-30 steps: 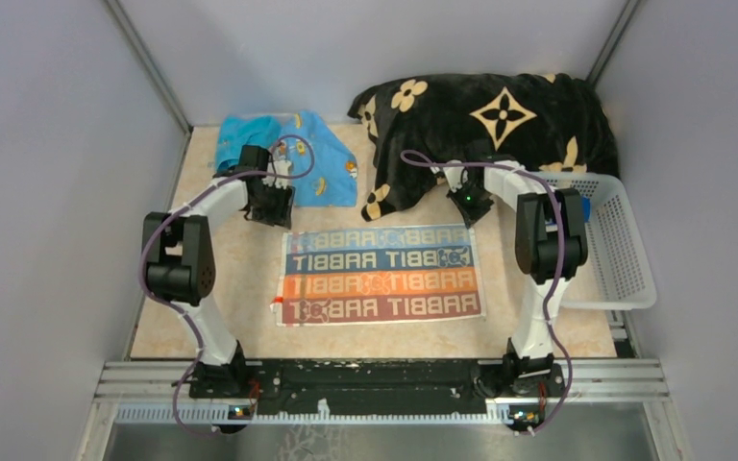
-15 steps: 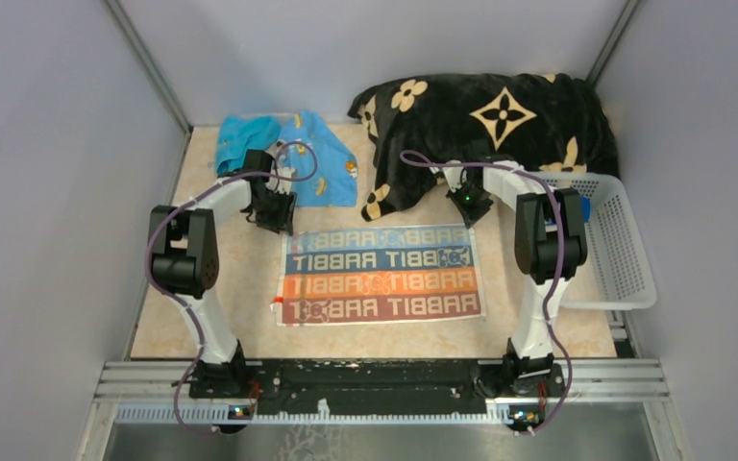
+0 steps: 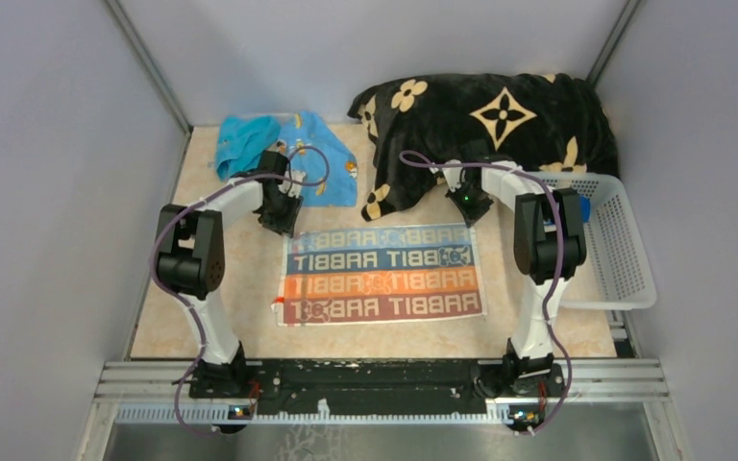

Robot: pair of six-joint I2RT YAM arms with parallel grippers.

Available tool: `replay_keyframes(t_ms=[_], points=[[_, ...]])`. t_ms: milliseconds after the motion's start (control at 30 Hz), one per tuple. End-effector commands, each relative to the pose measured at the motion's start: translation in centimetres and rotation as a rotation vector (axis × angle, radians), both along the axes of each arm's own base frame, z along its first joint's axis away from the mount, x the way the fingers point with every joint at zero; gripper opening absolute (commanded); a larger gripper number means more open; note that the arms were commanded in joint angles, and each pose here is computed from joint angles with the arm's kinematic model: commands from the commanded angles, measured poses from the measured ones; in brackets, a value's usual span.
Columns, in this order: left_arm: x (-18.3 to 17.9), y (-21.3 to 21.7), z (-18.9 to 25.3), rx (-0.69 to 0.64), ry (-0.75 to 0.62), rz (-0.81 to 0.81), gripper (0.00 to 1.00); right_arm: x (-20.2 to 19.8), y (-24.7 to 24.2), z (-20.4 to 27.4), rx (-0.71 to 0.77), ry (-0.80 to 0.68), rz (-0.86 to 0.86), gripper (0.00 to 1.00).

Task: Roll the towels
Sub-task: Fold the towel at the center of the board.

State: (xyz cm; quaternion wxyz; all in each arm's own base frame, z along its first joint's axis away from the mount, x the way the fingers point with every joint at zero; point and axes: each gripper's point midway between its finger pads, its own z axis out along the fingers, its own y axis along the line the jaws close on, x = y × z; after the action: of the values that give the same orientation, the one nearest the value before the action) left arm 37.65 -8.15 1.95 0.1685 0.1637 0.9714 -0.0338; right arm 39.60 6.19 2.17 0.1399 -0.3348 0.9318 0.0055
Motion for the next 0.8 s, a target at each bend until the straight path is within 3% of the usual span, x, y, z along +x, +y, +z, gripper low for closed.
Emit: replay_keyframes(t_ms=[0,100,267,467,767], points=[[-5.8,0.2,-4.6,0.069,0.238,-0.003,0.38,0.2,-0.3,-0.6,-0.038,-0.022,-0.004,0.00],[-6.1,0.0,-5.0,0.074,0.256,-0.006,0.35,0.4,-0.2,-0.5,-0.038,-0.029,-0.003,0.00],[-5.6,0.2,-4.9,0.088,0.252,-0.002,0.18,0.8,0.0,0.0,-0.029,-0.048,-0.001,0.00],[-0.5,0.1,-0.2,0.063,0.074,0.025,0.02,2.3,0.1,2.2,-0.026,-0.119,-0.015,0.00],[5.5,0.1,7.3,0.041,-0.192,0.011,0.00,5.1,-0.8,7.9,-0.063,-0.301,-0.036,0.00]])
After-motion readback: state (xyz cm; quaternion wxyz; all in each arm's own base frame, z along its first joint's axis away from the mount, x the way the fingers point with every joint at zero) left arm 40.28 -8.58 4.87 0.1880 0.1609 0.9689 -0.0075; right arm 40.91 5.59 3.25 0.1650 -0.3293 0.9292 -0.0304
